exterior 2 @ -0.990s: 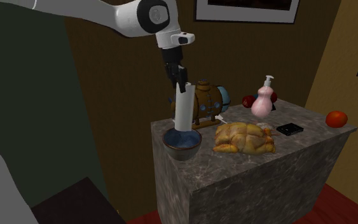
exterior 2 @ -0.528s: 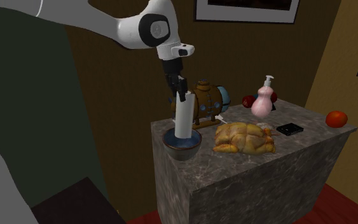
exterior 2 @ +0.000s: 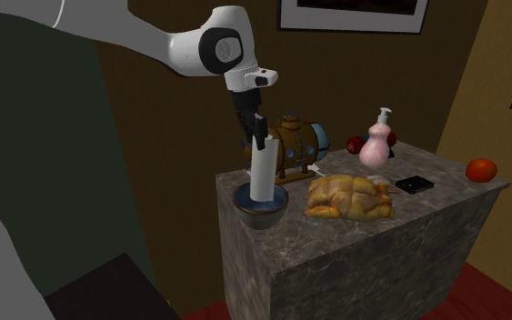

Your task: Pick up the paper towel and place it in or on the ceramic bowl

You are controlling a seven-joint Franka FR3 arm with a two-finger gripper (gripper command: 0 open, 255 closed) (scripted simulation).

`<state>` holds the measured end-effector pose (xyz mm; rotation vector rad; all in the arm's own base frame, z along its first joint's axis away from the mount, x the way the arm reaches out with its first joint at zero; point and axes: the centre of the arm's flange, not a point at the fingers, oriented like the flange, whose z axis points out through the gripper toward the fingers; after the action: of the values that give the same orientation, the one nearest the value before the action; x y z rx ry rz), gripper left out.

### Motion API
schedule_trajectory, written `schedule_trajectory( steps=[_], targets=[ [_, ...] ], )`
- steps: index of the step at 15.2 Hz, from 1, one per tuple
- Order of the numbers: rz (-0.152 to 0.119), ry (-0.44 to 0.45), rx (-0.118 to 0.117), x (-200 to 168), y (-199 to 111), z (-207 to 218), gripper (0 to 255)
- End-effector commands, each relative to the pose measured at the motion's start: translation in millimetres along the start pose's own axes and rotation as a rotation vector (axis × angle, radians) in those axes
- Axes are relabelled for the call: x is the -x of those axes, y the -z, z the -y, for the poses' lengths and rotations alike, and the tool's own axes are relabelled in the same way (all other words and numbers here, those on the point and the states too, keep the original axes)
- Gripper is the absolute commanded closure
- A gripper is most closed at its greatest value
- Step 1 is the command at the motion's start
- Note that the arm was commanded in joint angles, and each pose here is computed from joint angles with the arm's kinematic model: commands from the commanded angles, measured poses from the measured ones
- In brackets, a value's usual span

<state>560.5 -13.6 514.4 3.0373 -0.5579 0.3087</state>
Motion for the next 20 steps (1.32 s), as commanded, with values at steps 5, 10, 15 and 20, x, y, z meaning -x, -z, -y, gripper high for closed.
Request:
schedule_trajectory(
  steps=[5,10,15,20],
  targets=[
    [0.000,0.000,0.000,0,0,0,0],
    [0.000,0.000,0.000,0,26,0,0],
    [0.000,0.000,0.000,0,50,0,0],
    [0.000,0.000,0.000,0,50,0,0]
  ],
)
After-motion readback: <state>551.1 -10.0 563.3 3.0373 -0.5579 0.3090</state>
